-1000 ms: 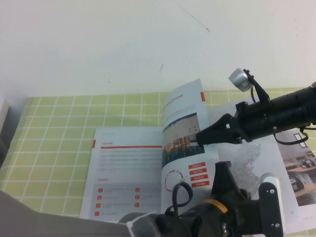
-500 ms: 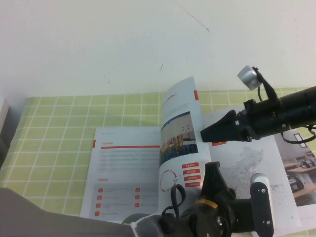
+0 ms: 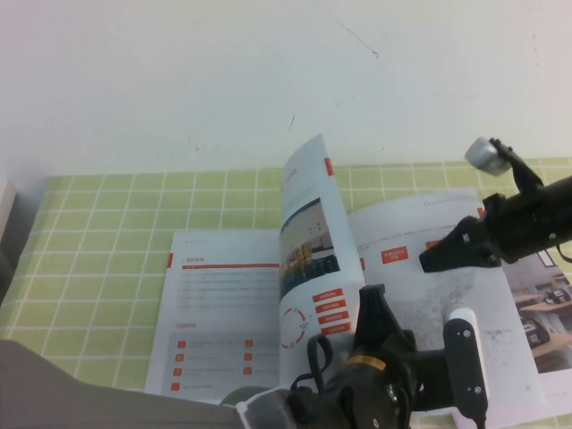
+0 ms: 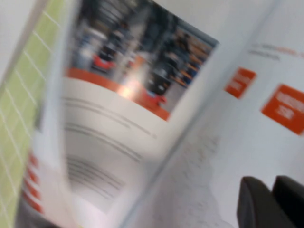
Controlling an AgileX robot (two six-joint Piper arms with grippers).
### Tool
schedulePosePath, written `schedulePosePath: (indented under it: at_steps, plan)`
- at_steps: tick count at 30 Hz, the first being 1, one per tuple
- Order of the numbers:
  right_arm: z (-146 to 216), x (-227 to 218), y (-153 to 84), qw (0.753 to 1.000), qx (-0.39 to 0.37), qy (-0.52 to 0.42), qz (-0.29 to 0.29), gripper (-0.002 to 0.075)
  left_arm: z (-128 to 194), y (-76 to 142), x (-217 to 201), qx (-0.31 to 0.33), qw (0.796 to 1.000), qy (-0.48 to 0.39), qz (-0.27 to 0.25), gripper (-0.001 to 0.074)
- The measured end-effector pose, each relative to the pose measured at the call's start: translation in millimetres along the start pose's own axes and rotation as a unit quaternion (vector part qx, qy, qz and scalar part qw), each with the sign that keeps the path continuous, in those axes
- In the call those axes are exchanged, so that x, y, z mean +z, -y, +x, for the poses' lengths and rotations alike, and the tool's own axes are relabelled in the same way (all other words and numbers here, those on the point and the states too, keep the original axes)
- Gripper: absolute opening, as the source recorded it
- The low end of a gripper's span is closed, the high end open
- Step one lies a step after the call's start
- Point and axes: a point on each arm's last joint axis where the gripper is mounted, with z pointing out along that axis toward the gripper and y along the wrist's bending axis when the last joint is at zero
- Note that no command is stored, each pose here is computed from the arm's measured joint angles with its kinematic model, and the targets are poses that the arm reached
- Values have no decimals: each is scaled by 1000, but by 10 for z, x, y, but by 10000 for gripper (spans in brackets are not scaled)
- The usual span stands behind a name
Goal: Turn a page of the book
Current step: Open the closed book
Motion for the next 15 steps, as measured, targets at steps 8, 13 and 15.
schedulePosePath:
  at_steps: [8, 13, 15]
  plan:
    - [177, 183, 260, 997, 41, -60, 41, 4, 119, -102, -13, -31, 996, -64, -58, -4]
    - [187, 187, 276, 996, 47, -63, 47, -1, 205, -184, -65, -77, 986, -112, -99, -4]
    - [189, 187, 278, 996, 48, -65, 48, -2, 223, -231, -118, -118, 980, -124, -99, -4]
